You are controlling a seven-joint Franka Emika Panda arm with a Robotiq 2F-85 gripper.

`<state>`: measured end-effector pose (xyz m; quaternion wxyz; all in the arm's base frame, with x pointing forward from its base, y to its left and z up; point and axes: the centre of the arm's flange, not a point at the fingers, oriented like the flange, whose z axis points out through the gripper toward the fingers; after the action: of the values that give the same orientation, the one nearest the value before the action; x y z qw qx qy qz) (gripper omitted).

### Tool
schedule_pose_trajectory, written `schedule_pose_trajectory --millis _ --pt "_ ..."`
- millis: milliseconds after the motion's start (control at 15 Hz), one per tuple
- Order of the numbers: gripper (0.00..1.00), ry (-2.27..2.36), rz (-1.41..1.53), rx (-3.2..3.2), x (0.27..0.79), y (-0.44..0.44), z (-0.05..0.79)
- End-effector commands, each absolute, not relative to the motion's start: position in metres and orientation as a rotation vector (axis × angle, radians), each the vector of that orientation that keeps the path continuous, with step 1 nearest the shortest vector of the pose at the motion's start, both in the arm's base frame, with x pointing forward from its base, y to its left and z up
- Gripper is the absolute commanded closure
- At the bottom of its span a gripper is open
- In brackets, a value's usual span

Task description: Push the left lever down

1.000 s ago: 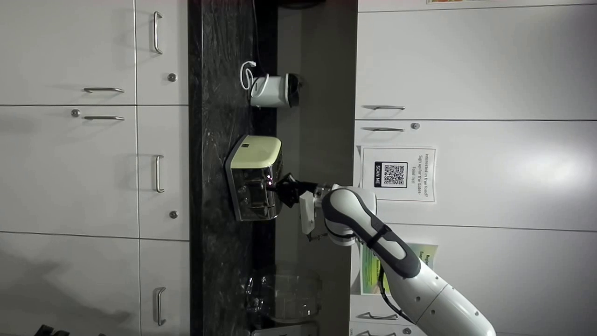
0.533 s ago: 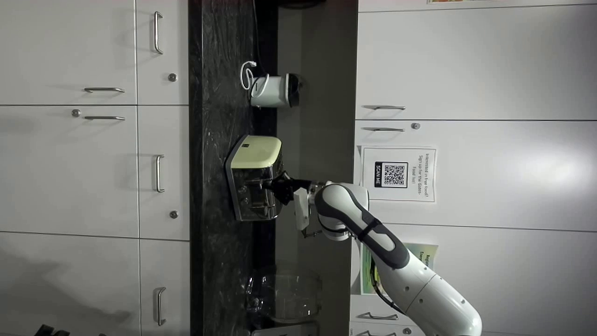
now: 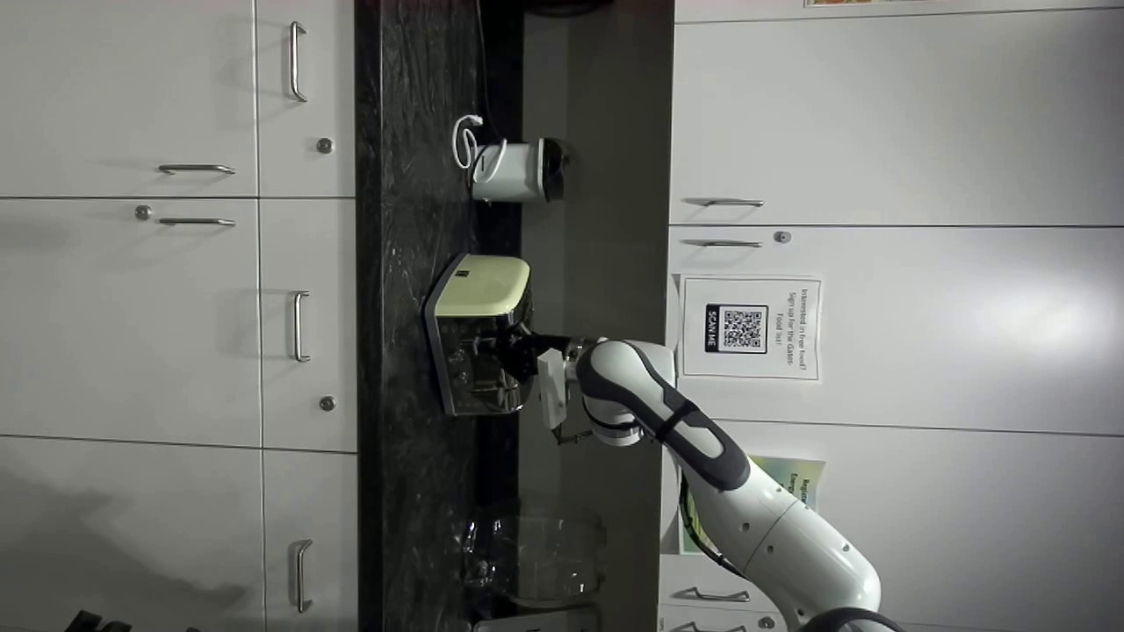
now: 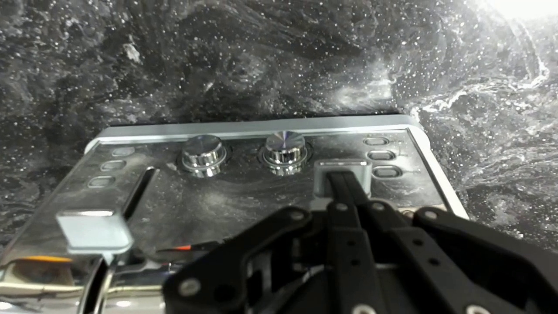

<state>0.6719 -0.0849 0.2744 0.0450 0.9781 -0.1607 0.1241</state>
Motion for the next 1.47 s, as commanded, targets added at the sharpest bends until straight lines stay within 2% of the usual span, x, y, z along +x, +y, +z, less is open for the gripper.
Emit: schedule_pose_trajectory --millis 0,867,1400 --pt "1.00 -0.559 0.358 2.993 0.688 -0.088 0.259" --pt "1.00 -0.648 0.215 3.007 0.702 -0.097 0.215" --pt "1.00 -0.843 0.417 2.960 0.649 -0.089 0.298"
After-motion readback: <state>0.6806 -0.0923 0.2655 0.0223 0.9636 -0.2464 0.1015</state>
